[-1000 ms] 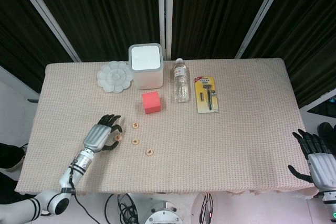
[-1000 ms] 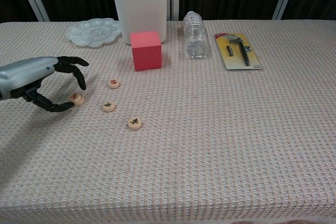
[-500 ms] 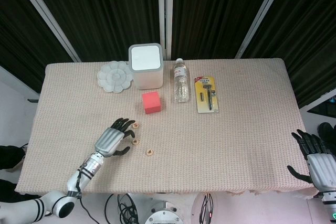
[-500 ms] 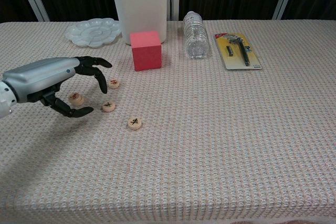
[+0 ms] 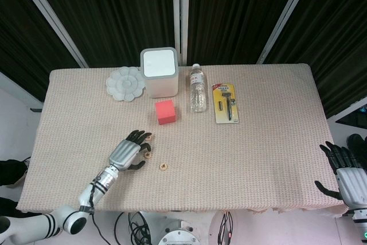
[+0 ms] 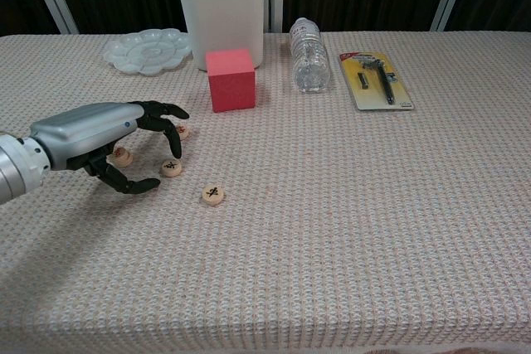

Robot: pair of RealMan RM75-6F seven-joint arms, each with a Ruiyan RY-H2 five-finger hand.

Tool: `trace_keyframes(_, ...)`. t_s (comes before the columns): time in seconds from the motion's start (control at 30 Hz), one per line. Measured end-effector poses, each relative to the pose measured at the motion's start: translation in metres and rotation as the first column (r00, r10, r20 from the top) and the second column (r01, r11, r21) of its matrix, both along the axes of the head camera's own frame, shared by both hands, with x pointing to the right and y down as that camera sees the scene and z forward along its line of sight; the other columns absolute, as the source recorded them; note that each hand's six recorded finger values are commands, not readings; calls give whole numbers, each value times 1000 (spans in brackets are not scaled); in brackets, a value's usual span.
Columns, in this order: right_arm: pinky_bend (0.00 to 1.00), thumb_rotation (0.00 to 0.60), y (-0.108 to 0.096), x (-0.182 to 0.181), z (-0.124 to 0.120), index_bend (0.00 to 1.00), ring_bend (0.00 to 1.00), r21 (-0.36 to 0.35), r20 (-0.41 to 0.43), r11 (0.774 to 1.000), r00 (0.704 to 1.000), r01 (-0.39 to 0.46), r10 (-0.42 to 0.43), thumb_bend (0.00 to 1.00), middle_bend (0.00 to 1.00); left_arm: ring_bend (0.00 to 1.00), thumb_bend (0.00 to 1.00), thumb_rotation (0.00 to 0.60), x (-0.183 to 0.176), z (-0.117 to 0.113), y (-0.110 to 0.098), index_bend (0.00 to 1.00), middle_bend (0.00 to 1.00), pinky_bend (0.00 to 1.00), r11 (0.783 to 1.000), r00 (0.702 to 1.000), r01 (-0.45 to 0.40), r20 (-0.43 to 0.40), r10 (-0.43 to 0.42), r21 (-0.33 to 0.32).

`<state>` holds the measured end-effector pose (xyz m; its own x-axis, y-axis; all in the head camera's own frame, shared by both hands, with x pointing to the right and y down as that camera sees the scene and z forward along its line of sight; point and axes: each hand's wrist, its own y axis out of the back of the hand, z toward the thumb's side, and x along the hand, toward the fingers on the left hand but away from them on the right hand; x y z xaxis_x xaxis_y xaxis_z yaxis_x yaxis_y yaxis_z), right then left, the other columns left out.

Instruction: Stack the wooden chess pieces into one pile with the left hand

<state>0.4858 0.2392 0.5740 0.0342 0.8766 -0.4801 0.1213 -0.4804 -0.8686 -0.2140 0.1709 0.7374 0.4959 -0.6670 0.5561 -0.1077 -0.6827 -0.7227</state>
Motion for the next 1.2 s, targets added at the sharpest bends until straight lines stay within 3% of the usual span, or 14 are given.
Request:
trace_keyframes(0.87, 0, 600, 2, 5, 2, 0, 0, -5, -5, 1000, 1000, -9, 9, 159, 0, 0, 314, 600, -1, 3, -3, 481, 89, 0, 1000, 1000, 26, -5, -26, 9)
trace_keyframes(1.2, 0, 600, 1, 4, 2, 0, 0, -5, -4, 1000, 1000, -8, 8, 160, 0, 0, 314, 600, -16, -13, -17, 481, 91, 0, 997, 999, 48, 15, -49, 66)
